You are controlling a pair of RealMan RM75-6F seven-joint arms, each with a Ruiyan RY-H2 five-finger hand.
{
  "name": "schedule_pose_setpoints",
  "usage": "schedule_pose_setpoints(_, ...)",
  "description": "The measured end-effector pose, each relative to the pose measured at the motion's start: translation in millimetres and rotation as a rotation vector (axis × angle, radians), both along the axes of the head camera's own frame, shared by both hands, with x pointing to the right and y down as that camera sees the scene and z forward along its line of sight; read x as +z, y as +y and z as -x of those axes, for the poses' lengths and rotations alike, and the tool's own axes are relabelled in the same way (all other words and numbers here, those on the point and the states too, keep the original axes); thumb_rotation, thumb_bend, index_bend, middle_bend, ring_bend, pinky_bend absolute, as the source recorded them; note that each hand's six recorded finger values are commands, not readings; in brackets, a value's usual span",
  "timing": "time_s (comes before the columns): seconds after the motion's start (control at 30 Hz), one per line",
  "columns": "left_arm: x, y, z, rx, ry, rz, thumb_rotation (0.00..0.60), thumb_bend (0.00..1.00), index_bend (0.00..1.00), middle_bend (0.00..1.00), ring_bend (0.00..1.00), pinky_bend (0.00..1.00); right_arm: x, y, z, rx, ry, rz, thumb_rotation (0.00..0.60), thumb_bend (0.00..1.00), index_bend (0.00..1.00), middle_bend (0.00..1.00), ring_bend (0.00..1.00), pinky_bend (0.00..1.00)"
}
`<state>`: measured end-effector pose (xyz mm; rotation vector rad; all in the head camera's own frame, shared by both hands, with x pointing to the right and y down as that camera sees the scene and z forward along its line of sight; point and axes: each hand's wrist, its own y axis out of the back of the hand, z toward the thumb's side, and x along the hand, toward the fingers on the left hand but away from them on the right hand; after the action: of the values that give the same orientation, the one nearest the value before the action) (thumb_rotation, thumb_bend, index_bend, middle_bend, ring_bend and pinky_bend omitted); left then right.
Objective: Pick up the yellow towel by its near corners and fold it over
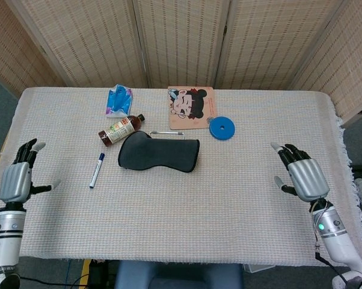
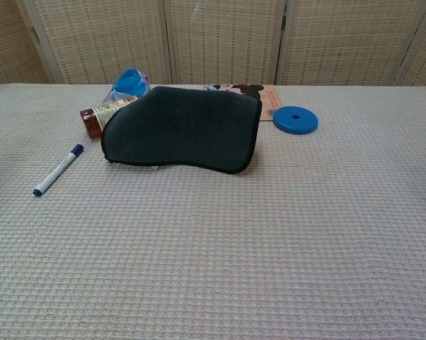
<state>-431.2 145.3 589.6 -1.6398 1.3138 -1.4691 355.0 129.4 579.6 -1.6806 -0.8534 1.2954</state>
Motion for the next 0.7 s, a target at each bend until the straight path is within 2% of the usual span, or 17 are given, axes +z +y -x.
schedule_pose_setpoints(0.23, -24, 51, 7, 0.014, -0.048, -0.043, 0.600, 0.13, 0.19, 0.10, 0.00, 0.31, -10, 36, -37, 0.103, 0.010, -0.020, 0.600, 0.33, 0.05, 0.21, 0.17, 0.26)
schedule_pose_setpoints(0.33, -27, 68, 4, 0.020, -0.055, -0.015, 0.600, 0.13, 0.19, 0.10, 0.00, 0.31, -12, 50, -49, 0.141, 0.020, -0.015, 0.600, 0.33, 0.05, 0.21, 0.17, 0.26)
schedule_pose_setpoints(0.57, -33, 88, -2, 0.031, -0.092, 0.007, 0.600, 0.13, 0.19, 0.10, 0.00, 0.31, -16, 69, -65, 0.195, 0.035, -0.007, 0.600, 0.33, 0.05, 0.21, 0.17, 0.26)
schedule_pose_setpoints(0.7, -35, 91, -6, 0.026, -0.080, -0.001, 0.600, 0.13, 0.19, 0.10, 0.00, 0.31, -17, 71, -66, 0.201, 0.030, -0.007, 0.600, 0.33, 0.05, 0.21, 0.17, 0.26)
